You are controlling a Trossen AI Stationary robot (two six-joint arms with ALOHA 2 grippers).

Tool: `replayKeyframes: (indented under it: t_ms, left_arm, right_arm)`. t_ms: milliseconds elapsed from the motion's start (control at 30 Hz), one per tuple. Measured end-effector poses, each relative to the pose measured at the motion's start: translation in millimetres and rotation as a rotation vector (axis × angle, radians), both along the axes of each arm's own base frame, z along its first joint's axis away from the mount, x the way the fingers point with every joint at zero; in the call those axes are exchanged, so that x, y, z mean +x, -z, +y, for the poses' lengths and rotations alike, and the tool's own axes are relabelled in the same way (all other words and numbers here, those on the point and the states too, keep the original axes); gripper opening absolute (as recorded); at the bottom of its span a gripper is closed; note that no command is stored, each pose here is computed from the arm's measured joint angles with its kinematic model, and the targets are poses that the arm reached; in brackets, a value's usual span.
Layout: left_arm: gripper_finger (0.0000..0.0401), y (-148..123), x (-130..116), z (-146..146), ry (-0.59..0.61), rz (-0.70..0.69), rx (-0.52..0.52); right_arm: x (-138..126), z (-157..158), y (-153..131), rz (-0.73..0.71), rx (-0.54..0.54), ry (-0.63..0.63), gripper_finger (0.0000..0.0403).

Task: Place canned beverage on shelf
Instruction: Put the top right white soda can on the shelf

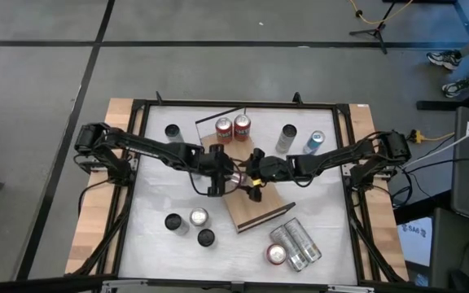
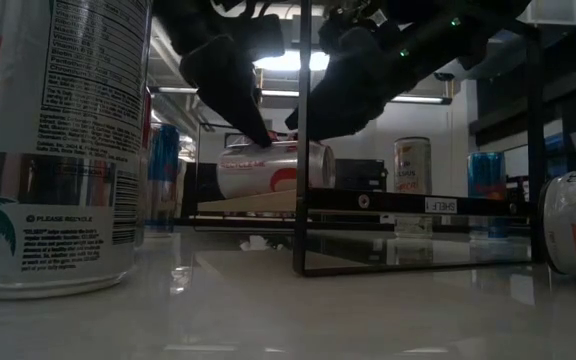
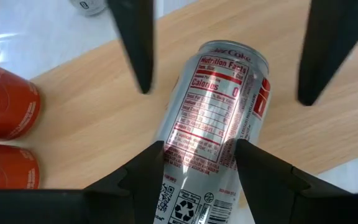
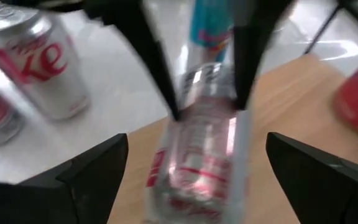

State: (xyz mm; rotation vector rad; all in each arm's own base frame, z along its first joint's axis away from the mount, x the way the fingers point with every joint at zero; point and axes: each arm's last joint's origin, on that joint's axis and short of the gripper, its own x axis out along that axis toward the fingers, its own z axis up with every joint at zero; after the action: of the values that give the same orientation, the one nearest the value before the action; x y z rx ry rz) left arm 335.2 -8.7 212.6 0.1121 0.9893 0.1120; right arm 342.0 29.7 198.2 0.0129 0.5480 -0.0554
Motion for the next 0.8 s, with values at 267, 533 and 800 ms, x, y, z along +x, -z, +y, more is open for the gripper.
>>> replayKeyframes:
  t_ms: [267, 533, 800]
  left_arm:
    - [0.0192, 0, 1, 1, -0.003, -0.014, 0.001]
    - [0.0192, 0, 3, 1, -0.005, -0.033, 0.001]
    - [0.0192, -1, 5, 1, -0.015, -0.060, 0.010]
  right_arm:
    - [-4, 2, 0, 0.041, -0.012, -0.092, 0.0376]
    - [-17, 0, -9, 0.107, -0.027, -0.100, 0.0376]
    - [-19, -1, -3, 0.166, -0.032, -0.070, 0.0376]
